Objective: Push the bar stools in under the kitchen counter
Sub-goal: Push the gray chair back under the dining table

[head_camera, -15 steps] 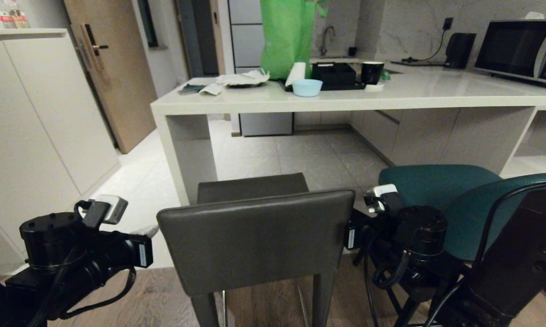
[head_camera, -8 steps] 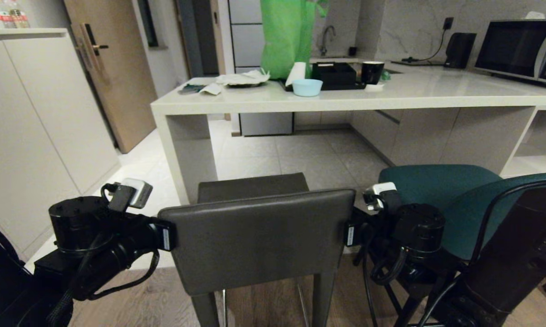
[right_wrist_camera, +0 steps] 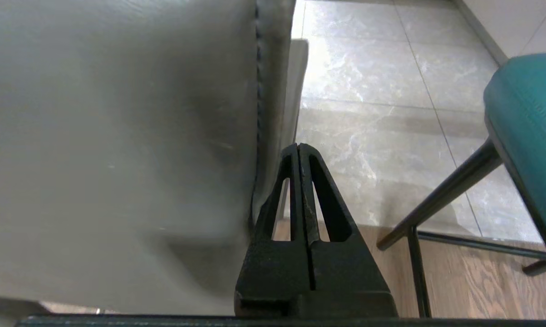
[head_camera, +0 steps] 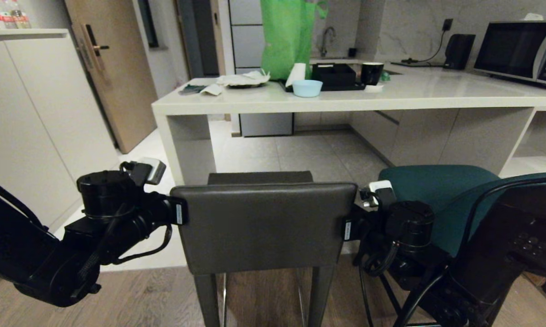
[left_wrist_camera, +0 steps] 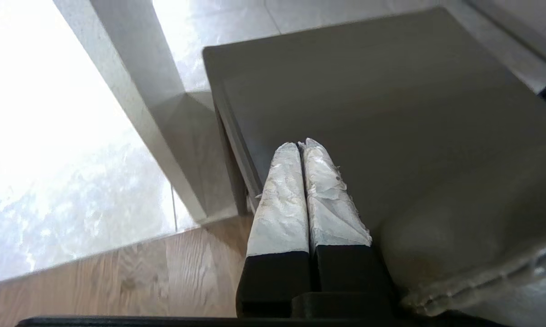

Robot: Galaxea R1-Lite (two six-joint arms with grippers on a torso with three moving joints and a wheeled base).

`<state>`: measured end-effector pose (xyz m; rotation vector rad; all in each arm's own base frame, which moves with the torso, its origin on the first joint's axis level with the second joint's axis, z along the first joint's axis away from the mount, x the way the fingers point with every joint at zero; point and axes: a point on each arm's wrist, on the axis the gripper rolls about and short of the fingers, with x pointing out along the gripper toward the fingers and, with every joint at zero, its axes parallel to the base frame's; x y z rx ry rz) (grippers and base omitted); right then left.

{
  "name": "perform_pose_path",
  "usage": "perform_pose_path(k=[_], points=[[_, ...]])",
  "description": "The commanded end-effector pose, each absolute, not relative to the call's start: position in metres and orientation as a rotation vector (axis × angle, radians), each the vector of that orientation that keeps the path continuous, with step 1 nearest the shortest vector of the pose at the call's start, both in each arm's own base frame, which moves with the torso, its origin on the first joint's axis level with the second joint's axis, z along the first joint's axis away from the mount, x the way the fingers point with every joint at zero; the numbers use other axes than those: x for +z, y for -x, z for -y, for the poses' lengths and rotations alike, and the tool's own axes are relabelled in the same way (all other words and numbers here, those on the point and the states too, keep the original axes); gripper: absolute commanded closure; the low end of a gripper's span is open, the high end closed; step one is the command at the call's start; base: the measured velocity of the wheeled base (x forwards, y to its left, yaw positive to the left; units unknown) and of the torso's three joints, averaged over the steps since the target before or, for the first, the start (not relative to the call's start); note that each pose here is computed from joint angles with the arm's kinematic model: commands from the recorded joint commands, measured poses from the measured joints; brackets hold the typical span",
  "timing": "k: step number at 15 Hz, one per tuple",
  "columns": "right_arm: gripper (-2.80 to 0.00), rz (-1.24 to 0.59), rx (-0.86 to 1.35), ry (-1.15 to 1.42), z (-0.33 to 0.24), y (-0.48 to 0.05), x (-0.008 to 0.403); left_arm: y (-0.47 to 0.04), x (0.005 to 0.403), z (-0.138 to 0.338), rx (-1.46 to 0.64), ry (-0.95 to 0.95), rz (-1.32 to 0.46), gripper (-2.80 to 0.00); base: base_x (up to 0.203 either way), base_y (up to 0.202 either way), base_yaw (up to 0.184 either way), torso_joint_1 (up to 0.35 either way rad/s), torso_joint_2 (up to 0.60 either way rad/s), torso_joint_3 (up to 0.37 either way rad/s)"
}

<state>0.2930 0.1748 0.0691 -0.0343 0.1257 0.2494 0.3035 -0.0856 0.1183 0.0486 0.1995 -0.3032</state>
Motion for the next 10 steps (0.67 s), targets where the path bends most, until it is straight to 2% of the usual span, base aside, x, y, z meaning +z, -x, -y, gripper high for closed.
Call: perform_pose_path(k=[1, 5, 10], points=[[0.0, -0.129, 0.251, 0.035, -0.176, -0.294, 0.066, -0.305, 0.113, 0.086, -0.306, -0.051, -0.215, 0.0, 0.0, 0.0, 0.0, 0.0, 0.0, 0.0], [0.0, -0.101, 0.254, 0.031, -0.177, -0.294, 0.074, -0.285, 0.095, 0.078, -0.304, -0.054, -0.281, 0.0, 0.0, 0.0, 0.0, 0.0, 0.0, 0.0], [0.0, -0.082, 0.25, 0.035, -0.18, -0.303, 0.078, -0.281, 0.072, 0.053, -0.268, -0.039, -0.221, 0.0, 0.0, 0.0, 0.0, 0.0, 0.0, 0.0]])
